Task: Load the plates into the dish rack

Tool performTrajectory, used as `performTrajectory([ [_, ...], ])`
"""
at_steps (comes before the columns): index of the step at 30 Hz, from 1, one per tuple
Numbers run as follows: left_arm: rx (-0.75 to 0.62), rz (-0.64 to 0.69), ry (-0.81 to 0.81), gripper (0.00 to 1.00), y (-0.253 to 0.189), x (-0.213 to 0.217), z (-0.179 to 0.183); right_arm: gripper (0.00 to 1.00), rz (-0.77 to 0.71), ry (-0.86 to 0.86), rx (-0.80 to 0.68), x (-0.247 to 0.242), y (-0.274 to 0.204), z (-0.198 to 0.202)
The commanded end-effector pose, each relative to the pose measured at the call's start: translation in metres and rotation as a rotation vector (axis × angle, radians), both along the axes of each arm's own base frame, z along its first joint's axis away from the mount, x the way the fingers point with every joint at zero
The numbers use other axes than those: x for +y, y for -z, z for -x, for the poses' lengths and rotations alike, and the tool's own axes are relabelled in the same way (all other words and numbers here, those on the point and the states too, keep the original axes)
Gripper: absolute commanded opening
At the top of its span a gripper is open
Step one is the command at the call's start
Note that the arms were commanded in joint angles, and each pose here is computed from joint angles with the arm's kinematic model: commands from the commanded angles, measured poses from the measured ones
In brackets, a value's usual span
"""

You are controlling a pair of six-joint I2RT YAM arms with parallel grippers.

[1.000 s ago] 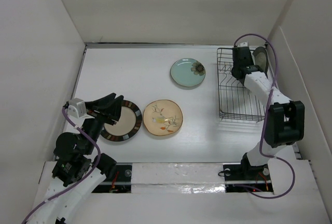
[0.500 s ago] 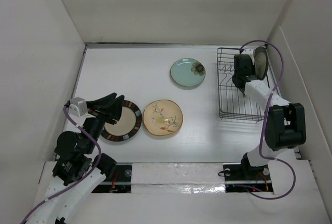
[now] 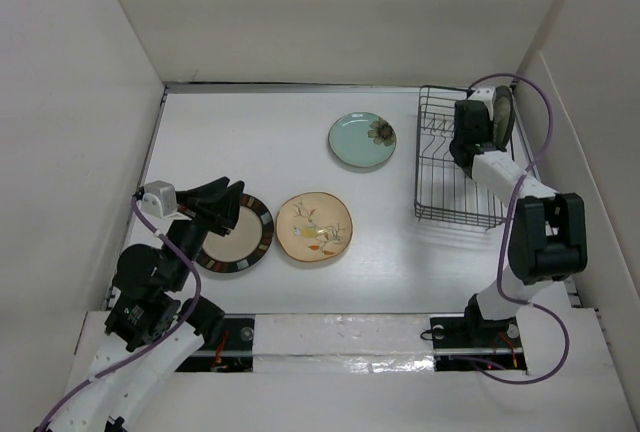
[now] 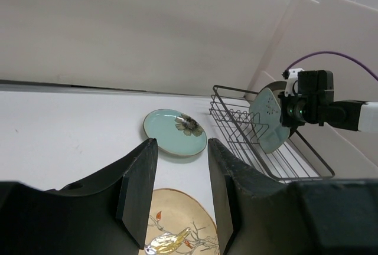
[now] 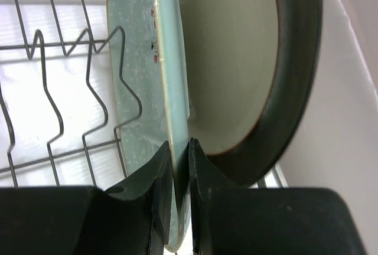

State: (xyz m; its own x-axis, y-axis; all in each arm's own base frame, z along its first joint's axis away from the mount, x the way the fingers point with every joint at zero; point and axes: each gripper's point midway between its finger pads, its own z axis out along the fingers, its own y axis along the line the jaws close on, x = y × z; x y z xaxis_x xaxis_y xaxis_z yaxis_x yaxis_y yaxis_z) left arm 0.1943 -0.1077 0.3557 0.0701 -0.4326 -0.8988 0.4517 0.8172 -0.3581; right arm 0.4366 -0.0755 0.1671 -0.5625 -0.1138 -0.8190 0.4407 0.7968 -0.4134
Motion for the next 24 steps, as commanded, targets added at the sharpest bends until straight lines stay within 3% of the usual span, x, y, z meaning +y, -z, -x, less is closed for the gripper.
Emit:
performTrajectory([
  [1, -0.026, 0.014, -0.005, 0.37, -0.011, 0.0, -0.001, 0.08, 0.041, 0.033, -0.127, 0.002, -0.046, -0.031],
  [4, -0.023, 0.011, -0.005, 0.36, -0.01, -0.001, -0.002, 0.12, 0.065, 0.056, -0.043, -0.002, -0.027, -0.025],
  [9, -0.02, 0.007, 0.004, 0.37, -0.009, -0.003, -0.003, 0.47, 0.014, 0.085, -0.052, -0.009, -0.023, -0.015],
  [11, -0.018, 0.005, 0.006, 0.37, -0.008, -0.003, -0.003, 0.53, -0.002, 0.092, -0.06, -0.008, -0.028, -0.015],
  [12, -0.019, 0.006, 0.006, 0.37, -0.008, -0.003, -0.002, 0.6, -0.009, 0.105, -0.073, -0.012, -0.033, -0.014],
  [16, -0.018, 0.007, 0.0, 0.37, -0.008, -0.002, -0.003, 0.66, -0.046, 0.091, -0.151, -0.005, -0.063, -0.011],
  [20, -0.01, 0.003, -0.003, 0.37, -0.006, -0.003, -0.005, 0.66, -0.12, 0.008, -0.278, 0.03, -0.103, -0.004],
  [21, -0.005, -0.001, -0.003, 0.37, -0.005, -0.003, -0.006, 0.62, -0.137, -0.016, -0.292, 0.04, -0.105, 0.0],
  [23, 0.001, -0.007, -0.002, 0.36, -0.004, -0.004, -0.007, 0.45, -0.239, -0.139, -0.371, 0.086, -0.123, 0.002],
  [24, -0.001, -0.007, -0.004, 0.35, -0.004, -0.004, -0.007, 0.21, -0.299, -0.249, -0.382, 0.116, -0.125, 0.0],
])
